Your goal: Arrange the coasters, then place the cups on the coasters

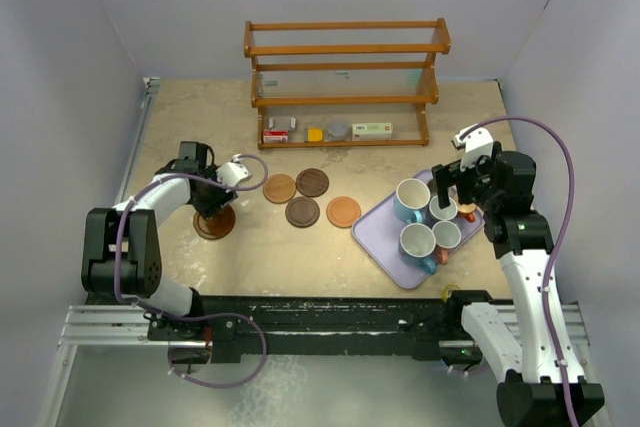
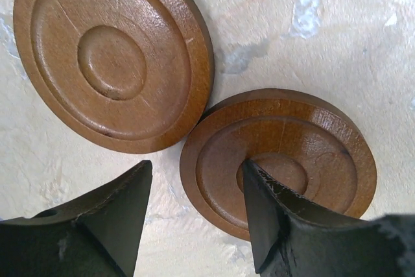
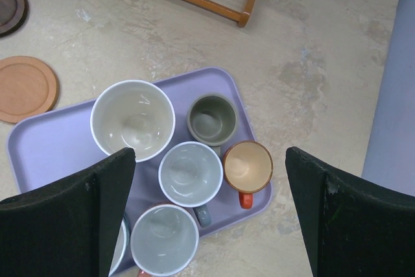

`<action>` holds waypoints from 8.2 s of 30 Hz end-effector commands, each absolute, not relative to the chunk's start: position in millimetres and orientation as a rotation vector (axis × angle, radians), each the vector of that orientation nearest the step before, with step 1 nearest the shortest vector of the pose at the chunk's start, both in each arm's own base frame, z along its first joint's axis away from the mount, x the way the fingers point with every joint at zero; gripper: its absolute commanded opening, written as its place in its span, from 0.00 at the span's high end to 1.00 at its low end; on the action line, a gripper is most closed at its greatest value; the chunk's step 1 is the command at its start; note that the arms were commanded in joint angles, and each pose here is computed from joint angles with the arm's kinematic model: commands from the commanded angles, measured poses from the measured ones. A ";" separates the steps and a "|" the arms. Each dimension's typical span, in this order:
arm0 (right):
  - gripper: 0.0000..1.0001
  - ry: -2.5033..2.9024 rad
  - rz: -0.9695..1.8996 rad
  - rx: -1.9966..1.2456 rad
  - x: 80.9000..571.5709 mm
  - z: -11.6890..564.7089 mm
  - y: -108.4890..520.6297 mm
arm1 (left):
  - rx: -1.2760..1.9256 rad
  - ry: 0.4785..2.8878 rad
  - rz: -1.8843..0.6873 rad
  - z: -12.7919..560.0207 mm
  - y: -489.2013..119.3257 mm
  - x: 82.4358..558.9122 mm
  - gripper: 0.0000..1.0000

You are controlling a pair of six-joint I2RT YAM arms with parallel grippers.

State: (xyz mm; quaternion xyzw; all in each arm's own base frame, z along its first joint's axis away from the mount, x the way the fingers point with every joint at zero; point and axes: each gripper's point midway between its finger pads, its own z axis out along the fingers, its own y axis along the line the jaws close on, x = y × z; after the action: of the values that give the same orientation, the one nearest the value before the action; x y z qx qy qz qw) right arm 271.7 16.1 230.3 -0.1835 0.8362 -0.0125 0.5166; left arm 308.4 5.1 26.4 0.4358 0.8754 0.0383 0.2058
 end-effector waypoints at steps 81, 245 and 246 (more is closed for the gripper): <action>0.00 1.966 -0.062 -0.445 273.6 243.0 13.1 | 1.043 2.454 0.083 24.0 -73.3 411.0 0.58; 0.00 1.955 -0.024 -0.466 269.4 245.4 19.8 | 1.512 2.583 0.085 0.1 -55.4 243.3 0.67; 0.00 1.954 -0.024 -0.466 269.3 246.0 19.9 | 1.507 2.582 0.095 1.0 -54.6 244.6 0.66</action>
State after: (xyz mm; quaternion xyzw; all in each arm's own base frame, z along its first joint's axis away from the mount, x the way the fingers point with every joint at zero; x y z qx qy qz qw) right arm 268.5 16.3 232.4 -0.1916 0.8328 -0.0152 0.5192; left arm 287.3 -90.0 22.5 0.5025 0.8460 0.0128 0.1780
